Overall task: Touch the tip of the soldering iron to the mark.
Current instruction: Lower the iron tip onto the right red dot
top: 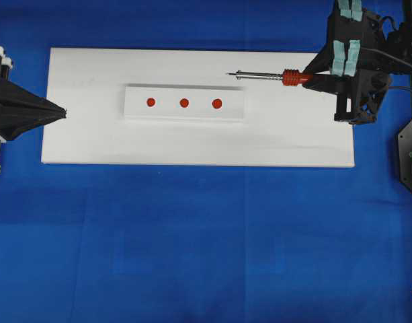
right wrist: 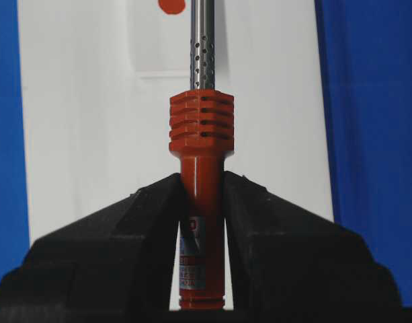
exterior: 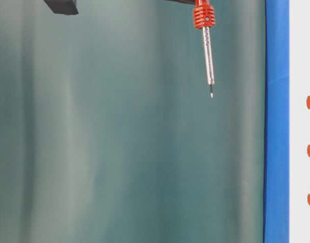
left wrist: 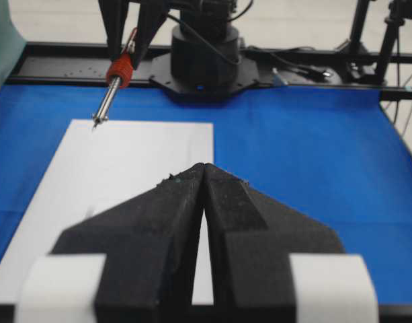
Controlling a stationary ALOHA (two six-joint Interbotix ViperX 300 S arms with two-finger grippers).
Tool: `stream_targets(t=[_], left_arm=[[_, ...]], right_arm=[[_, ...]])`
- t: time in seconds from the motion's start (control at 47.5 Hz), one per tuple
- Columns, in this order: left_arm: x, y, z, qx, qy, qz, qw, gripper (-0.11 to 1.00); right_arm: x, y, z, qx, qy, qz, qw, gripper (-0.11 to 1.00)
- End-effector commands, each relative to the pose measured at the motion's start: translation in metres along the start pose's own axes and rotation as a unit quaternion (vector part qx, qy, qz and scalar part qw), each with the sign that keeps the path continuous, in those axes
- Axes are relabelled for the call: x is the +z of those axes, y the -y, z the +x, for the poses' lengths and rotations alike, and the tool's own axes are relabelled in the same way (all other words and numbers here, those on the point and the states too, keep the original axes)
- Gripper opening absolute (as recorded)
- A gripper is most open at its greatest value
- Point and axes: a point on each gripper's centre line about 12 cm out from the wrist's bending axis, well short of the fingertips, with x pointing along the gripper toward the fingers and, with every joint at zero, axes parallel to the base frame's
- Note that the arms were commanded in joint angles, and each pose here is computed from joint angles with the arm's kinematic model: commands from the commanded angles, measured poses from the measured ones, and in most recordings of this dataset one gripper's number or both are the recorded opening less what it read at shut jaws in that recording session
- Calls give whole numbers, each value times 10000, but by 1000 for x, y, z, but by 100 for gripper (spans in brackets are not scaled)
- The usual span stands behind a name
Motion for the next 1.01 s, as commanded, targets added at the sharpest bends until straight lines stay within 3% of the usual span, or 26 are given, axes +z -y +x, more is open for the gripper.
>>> stream_targets(t=[0.0, 0.4, 0.988], left_arm=[[4, 1, 2, -19, 61, -2, 10000, 0], [4, 1, 2, -19, 61, -2, 10000, 0], [2, 1, 2, -18, 30, 6, 10000, 0]], right_arm=[[6, 1, -4, -21, 121, -1, 9999, 6], [3, 0, 3, 1, 6, 0, 10000, 6], [-18, -7, 68, 113, -646, -26, 9978, 6]])
